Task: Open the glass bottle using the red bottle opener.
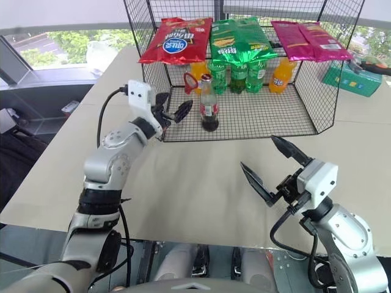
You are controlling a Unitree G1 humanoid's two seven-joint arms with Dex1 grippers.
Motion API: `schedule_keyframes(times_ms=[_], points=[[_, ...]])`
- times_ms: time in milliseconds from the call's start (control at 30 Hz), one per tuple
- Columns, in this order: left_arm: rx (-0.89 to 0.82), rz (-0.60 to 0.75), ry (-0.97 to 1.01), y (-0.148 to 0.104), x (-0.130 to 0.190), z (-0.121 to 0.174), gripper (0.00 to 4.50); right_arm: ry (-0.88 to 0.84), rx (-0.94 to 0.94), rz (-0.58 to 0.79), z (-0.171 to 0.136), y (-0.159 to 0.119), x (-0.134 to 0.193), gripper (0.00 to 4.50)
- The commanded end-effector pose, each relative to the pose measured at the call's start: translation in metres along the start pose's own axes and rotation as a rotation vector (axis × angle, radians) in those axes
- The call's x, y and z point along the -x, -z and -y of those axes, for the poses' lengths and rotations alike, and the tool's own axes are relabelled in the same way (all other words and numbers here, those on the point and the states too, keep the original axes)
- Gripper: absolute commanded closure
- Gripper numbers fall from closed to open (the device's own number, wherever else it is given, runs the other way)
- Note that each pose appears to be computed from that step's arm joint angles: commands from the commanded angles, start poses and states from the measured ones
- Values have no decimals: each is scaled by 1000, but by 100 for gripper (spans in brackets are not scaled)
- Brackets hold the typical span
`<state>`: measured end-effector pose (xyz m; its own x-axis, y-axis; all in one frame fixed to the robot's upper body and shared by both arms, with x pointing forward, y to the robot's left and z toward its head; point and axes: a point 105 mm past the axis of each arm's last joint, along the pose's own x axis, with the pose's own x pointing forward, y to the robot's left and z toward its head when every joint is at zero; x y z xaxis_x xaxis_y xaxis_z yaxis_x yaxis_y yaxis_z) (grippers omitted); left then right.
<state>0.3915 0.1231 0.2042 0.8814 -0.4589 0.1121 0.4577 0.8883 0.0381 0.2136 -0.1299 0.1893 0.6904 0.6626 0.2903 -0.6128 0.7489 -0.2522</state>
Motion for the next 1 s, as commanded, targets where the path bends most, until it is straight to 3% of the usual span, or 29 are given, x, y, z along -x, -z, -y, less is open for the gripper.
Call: schedule_keyframes(times_ms=[33, 700, 800, 867, 1000], points=[[-34, 36, -58, -11, -8, -11, 6, -3, 38, 46, -5, -13, 0, 0], [-126, 45, -80, -21, -31, -15, 6, 7, 39, 49, -6, -4, 0, 0], [-132, 41, -81, -19, -33, -16, 130, 7, 38, 49, -7, -3, 1, 0], [-144, 34, -73, -17, -34, -15, 130, 9, 39, 50, -6, -2, 1, 0], [-170, 35, -40, -16, -37, -8, 247, 10, 40, 51, -6, 0, 1, 0]])
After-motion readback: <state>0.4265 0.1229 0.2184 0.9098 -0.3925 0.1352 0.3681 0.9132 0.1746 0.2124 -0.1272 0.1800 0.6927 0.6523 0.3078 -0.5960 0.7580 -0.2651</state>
